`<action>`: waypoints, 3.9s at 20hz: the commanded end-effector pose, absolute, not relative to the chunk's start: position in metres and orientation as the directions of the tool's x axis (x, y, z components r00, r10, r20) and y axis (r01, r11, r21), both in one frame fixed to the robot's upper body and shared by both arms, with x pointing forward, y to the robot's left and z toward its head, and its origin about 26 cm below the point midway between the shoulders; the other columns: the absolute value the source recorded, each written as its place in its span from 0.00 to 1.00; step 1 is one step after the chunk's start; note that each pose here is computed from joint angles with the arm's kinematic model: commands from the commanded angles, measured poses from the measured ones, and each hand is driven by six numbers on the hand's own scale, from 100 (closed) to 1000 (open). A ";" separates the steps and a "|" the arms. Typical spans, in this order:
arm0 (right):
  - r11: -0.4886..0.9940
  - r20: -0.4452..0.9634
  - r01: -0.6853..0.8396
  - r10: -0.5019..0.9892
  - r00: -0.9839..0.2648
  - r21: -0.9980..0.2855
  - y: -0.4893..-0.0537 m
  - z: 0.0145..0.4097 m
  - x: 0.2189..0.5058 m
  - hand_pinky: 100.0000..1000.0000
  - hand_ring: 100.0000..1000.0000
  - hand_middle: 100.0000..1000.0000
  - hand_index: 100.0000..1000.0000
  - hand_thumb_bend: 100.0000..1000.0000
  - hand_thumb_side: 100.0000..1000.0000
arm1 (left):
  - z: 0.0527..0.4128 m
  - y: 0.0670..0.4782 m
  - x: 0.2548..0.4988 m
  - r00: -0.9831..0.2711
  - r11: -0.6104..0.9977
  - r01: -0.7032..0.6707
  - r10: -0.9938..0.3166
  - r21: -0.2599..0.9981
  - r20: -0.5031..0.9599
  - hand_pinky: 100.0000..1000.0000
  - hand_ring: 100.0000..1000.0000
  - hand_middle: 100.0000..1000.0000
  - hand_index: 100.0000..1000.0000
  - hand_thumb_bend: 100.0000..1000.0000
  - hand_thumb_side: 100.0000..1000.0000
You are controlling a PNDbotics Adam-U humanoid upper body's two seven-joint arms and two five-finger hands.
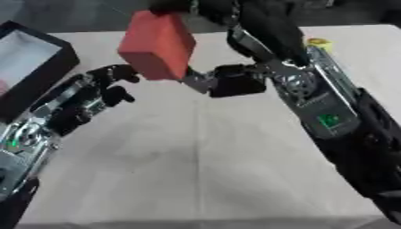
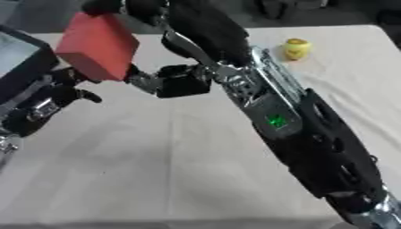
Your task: Pick up the objects with one hand, pass them to the other hand, and then place them into the box on the other side of the table.
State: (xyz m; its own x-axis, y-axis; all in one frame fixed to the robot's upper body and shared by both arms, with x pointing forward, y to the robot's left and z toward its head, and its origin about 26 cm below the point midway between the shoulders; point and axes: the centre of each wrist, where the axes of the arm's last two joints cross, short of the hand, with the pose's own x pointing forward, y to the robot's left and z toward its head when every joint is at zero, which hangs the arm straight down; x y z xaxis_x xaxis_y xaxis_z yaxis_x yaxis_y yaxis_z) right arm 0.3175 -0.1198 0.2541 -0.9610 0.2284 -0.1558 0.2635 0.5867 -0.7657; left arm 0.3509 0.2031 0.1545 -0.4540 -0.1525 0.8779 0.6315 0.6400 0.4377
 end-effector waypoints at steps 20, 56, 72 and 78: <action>0.683 -0.038 0.152 0.179 -0.983 -0.714 -0.105 0.232 0.321 0.73 0.74 0.76 0.46 0.00 0.00 | 0.180 0.181 0.343 -0.467 0.613 0.708 0.034 0.350 0.884 0.72 1.00 0.86 0.72 0.54 0.62; 0.627 -0.068 0.163 0.173 -0.983 -0.762 -0.090 0.203 0.333 1.00 0.90 0.91 0.40 0.00 0.00 | 0.189 0.159 0.333 -0.481 0.523 0.765 0.075 0.376 0.873 0.71 1.00 0.82 0.66 0.46 0.53; 0.548 -0.313 0.368 0.196 -0.929 -0.751 -0.095 0.219 0.324 0.95 0.87 0.89 0.85 0.48 0.01 | 0.180 0.168 0.337 -0.417 0.638 0.715 0.060 0.287 0.907 0.64 0.97 0.55 0.39 0.00 0.46; 0.539 -0.398 0.460 0.236 -0.886 -0.705 -0.106 0.227 0.320 1.00 0.89 0.92 1.00 0.56 0.05 | 0.164 0.193 0.342 -0.406 0.709 0.635 -0.031 0.306 0.913 0.64 0.98 0.56 0.39 0.00 0.46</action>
State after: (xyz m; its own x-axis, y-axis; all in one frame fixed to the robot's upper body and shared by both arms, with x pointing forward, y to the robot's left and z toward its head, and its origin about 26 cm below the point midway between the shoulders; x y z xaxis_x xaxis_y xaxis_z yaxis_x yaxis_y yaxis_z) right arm 0.3225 -0.1011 0.2159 -0.9080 0.2259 -0.3530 0.4184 0.5364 -0.7329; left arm 0.3395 0.1830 0.1562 -0.3769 -0.0015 0.9263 0.6705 0.6894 0.2739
